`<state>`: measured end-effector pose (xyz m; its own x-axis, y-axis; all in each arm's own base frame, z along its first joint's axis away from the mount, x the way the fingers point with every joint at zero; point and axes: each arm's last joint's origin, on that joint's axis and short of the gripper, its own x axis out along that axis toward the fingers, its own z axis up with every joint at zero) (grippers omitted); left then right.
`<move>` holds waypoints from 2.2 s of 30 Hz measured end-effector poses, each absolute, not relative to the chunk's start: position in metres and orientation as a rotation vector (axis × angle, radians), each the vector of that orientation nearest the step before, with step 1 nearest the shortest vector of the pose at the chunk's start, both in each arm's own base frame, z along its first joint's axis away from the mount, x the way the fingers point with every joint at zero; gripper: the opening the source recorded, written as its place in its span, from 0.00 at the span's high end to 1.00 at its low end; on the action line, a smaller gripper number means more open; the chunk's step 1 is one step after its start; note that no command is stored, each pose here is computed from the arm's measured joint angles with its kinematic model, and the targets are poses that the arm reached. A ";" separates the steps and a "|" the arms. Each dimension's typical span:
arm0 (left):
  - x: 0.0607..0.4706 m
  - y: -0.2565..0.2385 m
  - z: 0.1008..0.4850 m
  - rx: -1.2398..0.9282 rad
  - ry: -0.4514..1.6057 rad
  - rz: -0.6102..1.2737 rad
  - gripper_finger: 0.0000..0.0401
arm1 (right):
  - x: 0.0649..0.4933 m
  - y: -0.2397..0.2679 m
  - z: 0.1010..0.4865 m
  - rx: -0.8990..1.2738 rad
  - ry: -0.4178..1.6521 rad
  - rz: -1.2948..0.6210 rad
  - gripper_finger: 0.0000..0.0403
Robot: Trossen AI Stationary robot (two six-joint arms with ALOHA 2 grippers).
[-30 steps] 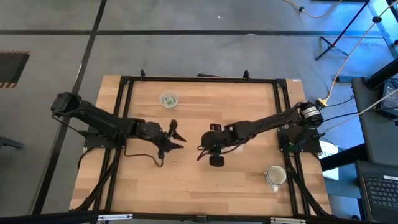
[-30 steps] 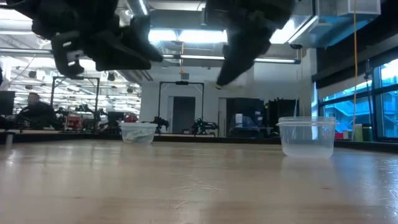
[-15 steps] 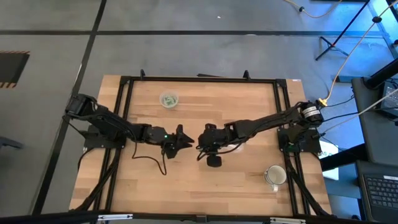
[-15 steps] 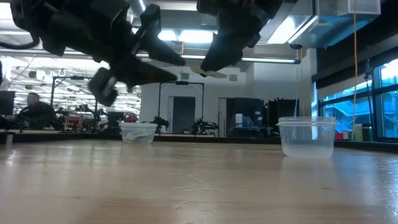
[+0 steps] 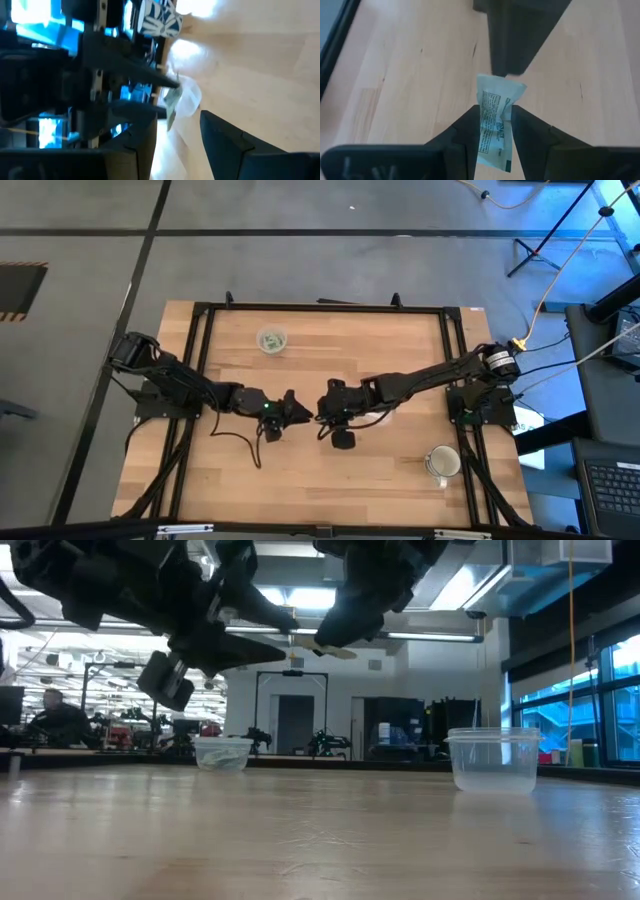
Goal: Pick and place Stevia / Truvia into bins
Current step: Put the stevia packet into the top transparent container
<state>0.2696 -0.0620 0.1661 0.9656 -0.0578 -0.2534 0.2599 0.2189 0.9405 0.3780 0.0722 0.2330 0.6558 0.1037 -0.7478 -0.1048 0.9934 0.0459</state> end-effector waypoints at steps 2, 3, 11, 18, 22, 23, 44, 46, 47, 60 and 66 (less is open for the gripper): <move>0.271 -0.064 0.168 1.344 0.161 -0.229 0.64 | 0.379 0.072 0.234 -0.001 0.839 0.118 0.72; 0.272 -0.065 0.170 1.350 0.156 -0.222 0.64 | 0.379 0.072 0.234 -0.001 0.837 0.118 0.72; 0.281 -0.066 0.179 1.379 0.199 -0.209 0.64 | 0.379 0.072 0.234 0.002 0.833 0.118 0.72; 0.281 -0.065 0.176 1.372 0.232 -0.226 0.64 | 0.379 0.072 0.234 -0.003 0.833 0.120 0.72; 0.281 -0.065 0.176 1.377 0.232 -0.227 0.66 | 0.379 0.072 0.234 -0.017 0.831 0.126 0.72; 0.281 -0.065 0.176 1.371 0.233 -0.226 0.67 | 0.379 0.072 0.234 -0.018 0.831 0.127 0.72; 0.281 -0.066 0.176 1.359 0.215 -0.251 0.99 | 0.379 0.072 0.234 0.003 0.833 0.117 0.72; 0.281 -0.066 0.176 1.359 0.216 -0.250 0.99 | 0.379 0.072 0.233 0.011 0.841 0.114 0.72; 0.281 -0.066 0.176 1.356 0.217 -0.249 1.00 | 0.378 0.072 0.233 0.012 0.849 0.118 0.72; 0.267 -0.038 0.200 0.883 0.406 0.188 1.00 | 0.346 0.062 0.250 0.032 1.018 0.064 0.58; 0.238 0.013 0.226 0.513 0.465 0.457 1.00 | 0.318 0.058 0.284 0.048 0.949 0.072 0.58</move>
